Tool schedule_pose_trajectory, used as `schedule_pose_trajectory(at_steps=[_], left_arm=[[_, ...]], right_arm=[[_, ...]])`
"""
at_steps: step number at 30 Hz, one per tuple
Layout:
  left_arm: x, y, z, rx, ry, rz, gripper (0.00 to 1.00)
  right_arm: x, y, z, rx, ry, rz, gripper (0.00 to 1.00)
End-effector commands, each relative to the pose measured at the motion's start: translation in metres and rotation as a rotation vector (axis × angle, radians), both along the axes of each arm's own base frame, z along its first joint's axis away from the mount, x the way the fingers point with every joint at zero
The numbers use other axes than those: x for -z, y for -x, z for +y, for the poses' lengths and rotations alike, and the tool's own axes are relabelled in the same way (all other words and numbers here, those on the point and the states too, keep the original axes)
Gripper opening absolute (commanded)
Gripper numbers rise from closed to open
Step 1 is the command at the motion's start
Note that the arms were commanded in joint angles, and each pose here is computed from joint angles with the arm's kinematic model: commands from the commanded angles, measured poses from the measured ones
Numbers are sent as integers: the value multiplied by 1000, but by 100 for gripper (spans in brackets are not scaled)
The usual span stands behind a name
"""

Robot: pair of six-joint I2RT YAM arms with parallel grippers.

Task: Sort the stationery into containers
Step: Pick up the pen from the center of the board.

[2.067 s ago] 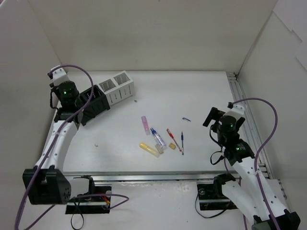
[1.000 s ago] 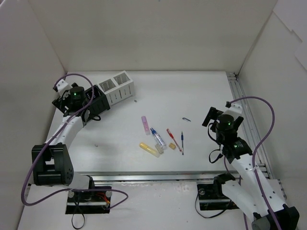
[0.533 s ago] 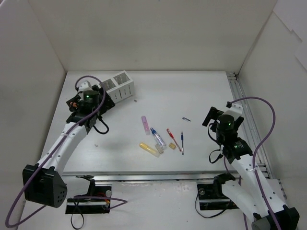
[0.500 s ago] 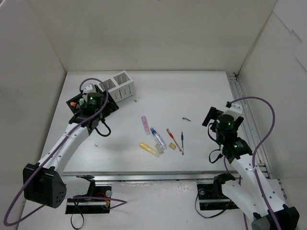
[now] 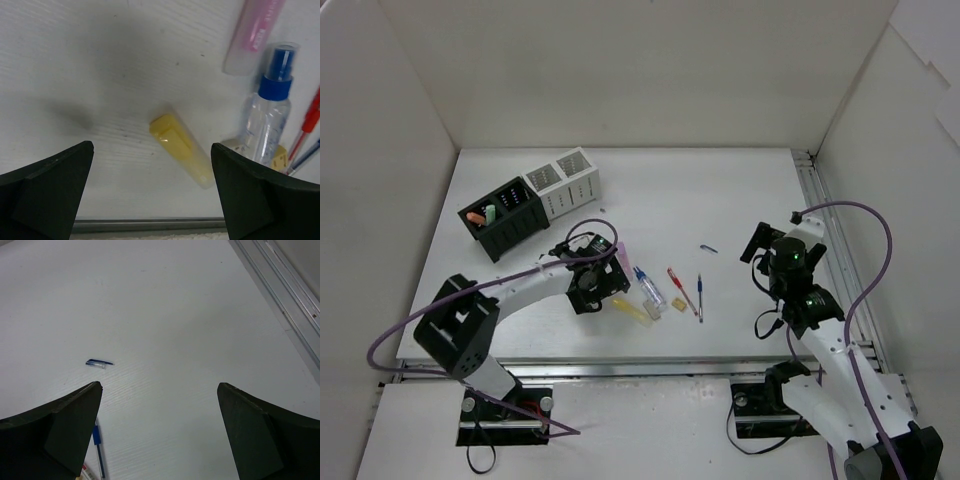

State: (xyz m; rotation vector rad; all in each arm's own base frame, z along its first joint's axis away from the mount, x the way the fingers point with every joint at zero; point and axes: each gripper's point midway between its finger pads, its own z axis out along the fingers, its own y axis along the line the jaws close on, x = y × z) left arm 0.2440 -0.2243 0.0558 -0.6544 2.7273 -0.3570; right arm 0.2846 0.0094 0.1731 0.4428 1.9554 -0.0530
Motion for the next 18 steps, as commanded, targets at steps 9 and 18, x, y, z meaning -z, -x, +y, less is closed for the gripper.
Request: schedule_pose_trajectory(at_steps=[9,18], left_arm=[[14,-7,-52,-4,72,114,91],[26,4,-57,37,63,150,36]], right_arm=[[-8,-13,4,16,-24,-33,98],[-5,-16,8,3,-32,-15,98]])
